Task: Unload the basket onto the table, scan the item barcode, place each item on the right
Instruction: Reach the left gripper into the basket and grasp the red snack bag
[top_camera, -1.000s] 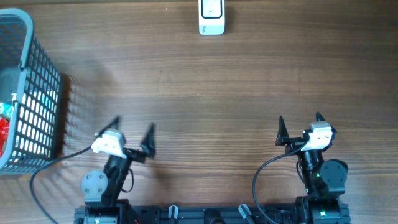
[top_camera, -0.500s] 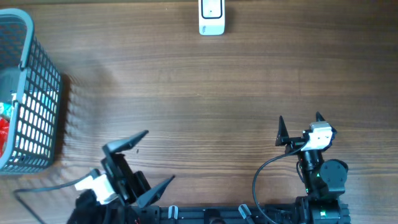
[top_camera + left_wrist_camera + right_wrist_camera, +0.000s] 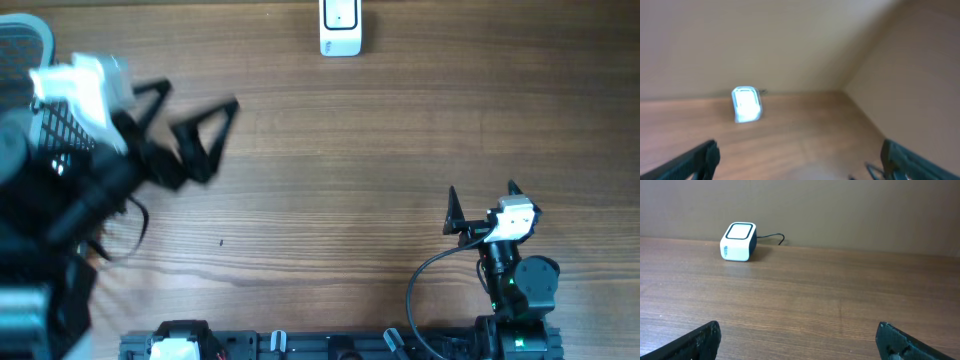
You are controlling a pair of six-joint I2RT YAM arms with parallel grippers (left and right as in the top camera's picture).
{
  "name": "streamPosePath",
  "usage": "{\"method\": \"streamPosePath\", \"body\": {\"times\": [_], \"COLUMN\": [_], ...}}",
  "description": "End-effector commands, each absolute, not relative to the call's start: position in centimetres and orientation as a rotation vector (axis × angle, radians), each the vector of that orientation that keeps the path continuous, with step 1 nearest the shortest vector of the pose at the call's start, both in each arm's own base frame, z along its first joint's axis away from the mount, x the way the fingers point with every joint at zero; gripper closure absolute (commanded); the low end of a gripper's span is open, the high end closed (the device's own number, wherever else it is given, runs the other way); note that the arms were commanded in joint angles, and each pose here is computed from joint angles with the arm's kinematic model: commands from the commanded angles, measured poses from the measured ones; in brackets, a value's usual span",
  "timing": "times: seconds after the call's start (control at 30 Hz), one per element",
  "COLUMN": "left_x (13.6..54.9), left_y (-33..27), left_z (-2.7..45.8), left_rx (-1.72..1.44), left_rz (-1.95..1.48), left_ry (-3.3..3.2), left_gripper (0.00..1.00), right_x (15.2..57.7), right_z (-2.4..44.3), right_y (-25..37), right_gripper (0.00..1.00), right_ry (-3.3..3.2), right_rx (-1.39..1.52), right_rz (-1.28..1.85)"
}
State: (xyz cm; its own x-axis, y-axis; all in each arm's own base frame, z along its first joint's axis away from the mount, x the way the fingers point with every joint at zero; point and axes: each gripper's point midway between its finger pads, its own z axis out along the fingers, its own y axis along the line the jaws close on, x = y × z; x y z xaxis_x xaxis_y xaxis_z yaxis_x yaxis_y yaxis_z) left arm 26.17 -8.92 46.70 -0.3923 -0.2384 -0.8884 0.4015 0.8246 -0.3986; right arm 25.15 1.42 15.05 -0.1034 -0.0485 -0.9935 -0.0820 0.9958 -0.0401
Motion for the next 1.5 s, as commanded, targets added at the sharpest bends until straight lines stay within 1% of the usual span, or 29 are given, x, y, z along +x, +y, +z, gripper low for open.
{"method": "streamPosePath", "body": {"times": [0.0, 0.1, 0.17, 0.23, 0.4, 0.5, 0.63, 0.73, 0.83, 0.9, 1.0, 1.1, 1.17, 1.23, 1.47], "left_x": [30.6, 31.1, 30.6, 30.1, 28.7, 27.7, 26.8, 27.2, 28.2, 29.2, 29.7, 30.0, 29.2, 29.0, 26.7], "left_y": [0.8, 7.5, 12.0, 15.7, 24.8, 28.1, 29.8, 30.0, 31.0, 31.3, 32.4, 33.5, 33.3, 33.4, 34.0], "left_z": [48.5, 48.8, 49.5, 50.1, 46.2, 44.0, 42.2, 40.8, 37.8, 35.1, 31.1, 28.9, 27.6, 26.8, 21.0], "left_rx": [-0.416, -0.742, -0.92, -1.021, -1.284, -1.396, -1.471, -1.491, -1.524, -1.512, -1.582, -1.618, -1.659, -1.635, -1.753], "left_rz": [-0.208, 0.083, 0.182, 0.22, 0.234, 0.271, 0.286, 0.247, 0.248, 0.231, 0.23, 0.228, 0.224, 0.243, 0.385], "left_ry": [1.919, 1.922, 1.862, 1.794, 1.779, 1.782, 1.803, 1.846, 1.94, 2.052, 2.14, 2.164, 2.215, 2.271, 2.414], "left_gripper": [0.0, 0.0, 0.0, 0.0, 0.0, 0.0, 0.0, 0.0, 0.0, 0.0, 0.0, 0.0, 0.0, 0.0, 0.0], "right_x": [25.2, 25.2, 25.2, 25.2, 25.2, 25.2, 25.2, 25.2, 25.2, 25.2, 25.2, 25.2, 25.2, 25.2, 25.2], "right_z": [15.1, 15.1, 15.1, 15.1, 15.1, 15.1, 15.1, 15.1, 15.1, 15.1, 15.1, 15.1, 15.1, 15.1, 15.1], "right_y": [1.1, 1.1, 1.1, 1.1, 1.1, 1.1, 1.1, 1.1, 1.1, 1.1, 1.1, 1.1, 1.1, 1.1, 1.1], "right_gripper": [0.0, 0.0, 0.0, 0.0, 0.0, 0.0, 0.0, 0.0, 0.0, 0.0, 0.0, 0.0, 0.0, 0.0, 0.0], "right_ry": [1.671, 1.671, 1.671, 1.671, 1.671, 1.671, 1.671, 1.671, 1.671, 1.671, 1.671, 1.671, 1.671, 1.671, 1.671], "right_rx": [-0.088, -0.088, -0.088, -0.088, -0.087, -0.087, -0.088, -0.087, -0.088, -0.087, -0.088, -0.087, -0.087, -0.088, -0.088], "right_rz": [0.011, 0.011, 0.011, 0.011, 0.012, 0.012, 0.011, 0.012, 0.011, 0.012, 0.011, 0.012, 0.012, 0.011, 0.011]}}
